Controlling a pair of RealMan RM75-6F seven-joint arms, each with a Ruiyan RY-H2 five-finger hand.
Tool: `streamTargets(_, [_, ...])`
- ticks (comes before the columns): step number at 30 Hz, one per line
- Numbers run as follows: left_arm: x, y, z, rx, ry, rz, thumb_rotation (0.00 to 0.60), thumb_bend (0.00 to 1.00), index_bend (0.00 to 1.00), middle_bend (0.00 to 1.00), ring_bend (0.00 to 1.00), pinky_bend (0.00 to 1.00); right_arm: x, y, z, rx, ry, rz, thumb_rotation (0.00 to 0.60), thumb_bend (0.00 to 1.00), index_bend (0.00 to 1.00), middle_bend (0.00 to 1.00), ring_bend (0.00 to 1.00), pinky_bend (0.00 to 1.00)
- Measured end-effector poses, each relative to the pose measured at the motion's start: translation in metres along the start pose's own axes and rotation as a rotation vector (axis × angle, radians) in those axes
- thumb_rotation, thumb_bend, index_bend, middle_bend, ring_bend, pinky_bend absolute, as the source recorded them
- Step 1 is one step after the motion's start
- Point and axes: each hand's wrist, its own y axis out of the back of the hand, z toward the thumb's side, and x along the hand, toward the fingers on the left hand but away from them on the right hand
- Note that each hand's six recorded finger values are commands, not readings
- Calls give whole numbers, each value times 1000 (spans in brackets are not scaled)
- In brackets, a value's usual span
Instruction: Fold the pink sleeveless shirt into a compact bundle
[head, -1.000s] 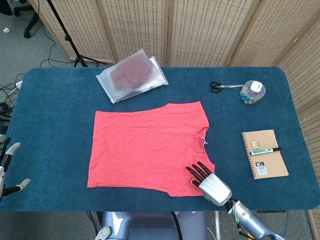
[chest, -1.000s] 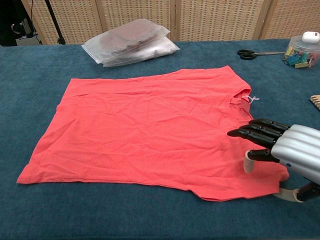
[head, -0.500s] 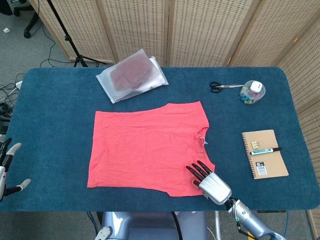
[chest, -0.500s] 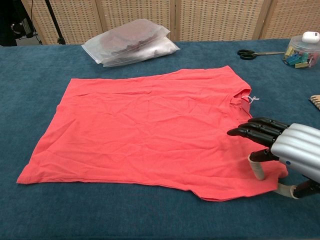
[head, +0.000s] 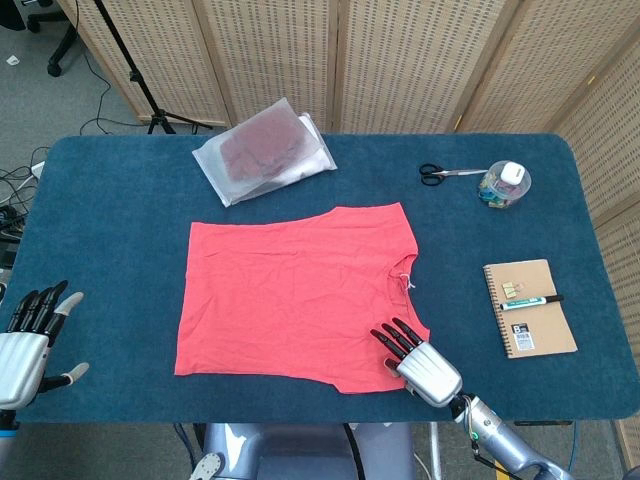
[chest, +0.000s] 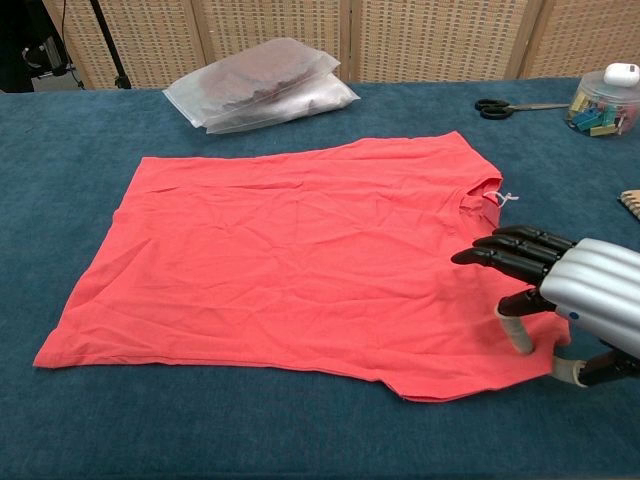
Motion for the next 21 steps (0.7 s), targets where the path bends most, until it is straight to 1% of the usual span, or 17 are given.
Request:
streamTargets(4, [2, -17, 8, 30, -62, -20, 600, 0, 213, 0, 0, 0, 0, 1, -1, -4, -2, -2, 600, 416, 610, 91, 0, 0])
streamTargets(7, [7, -36, 17, 56, -125, -41, 600, 2, 276, 0, 0, 0, 0, 1, 0, -5, -1, -2, 600, 416, 610, 91, 0, 0])
streamTargets(11, [17, -62, 30, 93, -214, -85, 600, 3, 295, 0, 0, 0, 0, 2, -1, -5, -4, -3, 600, 418, 610, 95, 0, 0])
streamTargets(14, [23, -78, 38, 102, -255, -110, 600, 7, 314, 0, 0, 0, 0, 2, -1, -7, -7, -3, 600, 435, 610, 97, 0, 0])
streamTargets(21, [31, -111, 46, 84, -291, -161, 600, 10, 327, 0, 0, 0, -1, 1, -2, 1, -11, 1, 600, 440, 616, 97, 0, 0])
